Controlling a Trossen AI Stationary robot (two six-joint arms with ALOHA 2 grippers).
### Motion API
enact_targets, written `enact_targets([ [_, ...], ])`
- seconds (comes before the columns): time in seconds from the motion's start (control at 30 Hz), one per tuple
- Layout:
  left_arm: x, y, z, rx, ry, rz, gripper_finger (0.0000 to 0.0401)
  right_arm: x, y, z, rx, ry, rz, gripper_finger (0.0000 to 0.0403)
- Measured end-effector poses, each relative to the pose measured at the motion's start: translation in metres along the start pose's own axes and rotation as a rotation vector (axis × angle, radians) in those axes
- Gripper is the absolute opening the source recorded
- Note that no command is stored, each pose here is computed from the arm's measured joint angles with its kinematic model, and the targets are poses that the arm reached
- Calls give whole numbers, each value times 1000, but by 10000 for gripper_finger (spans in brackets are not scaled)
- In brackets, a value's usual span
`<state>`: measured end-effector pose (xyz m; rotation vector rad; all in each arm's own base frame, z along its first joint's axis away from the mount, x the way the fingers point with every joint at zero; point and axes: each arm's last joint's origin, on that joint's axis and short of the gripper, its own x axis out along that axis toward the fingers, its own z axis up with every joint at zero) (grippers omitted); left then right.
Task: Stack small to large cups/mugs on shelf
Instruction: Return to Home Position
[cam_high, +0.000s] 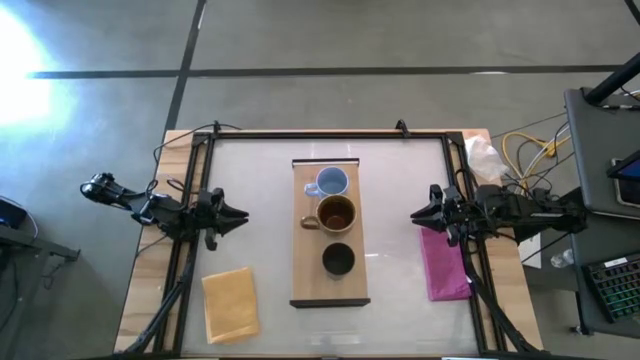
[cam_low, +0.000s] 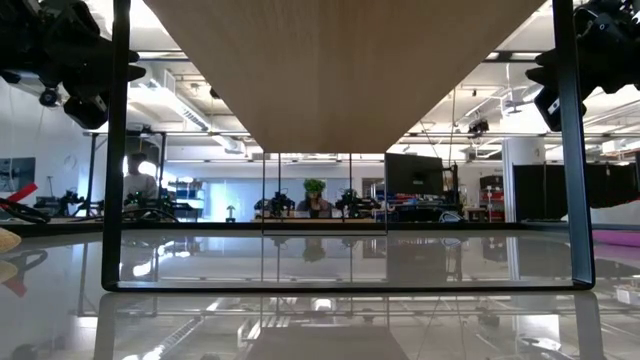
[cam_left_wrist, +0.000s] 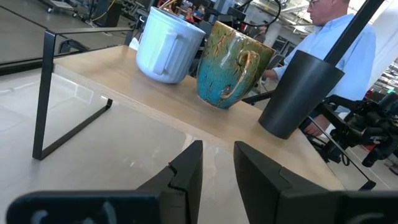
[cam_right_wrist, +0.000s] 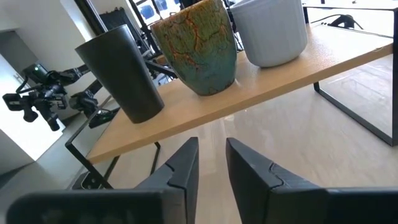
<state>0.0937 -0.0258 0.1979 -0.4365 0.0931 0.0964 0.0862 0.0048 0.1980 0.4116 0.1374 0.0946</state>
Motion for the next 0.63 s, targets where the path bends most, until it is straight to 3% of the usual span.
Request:
enact_targets([
  [0.63,0,0,0,1,2,0,77,0,0,0,0,0,0,79],
])
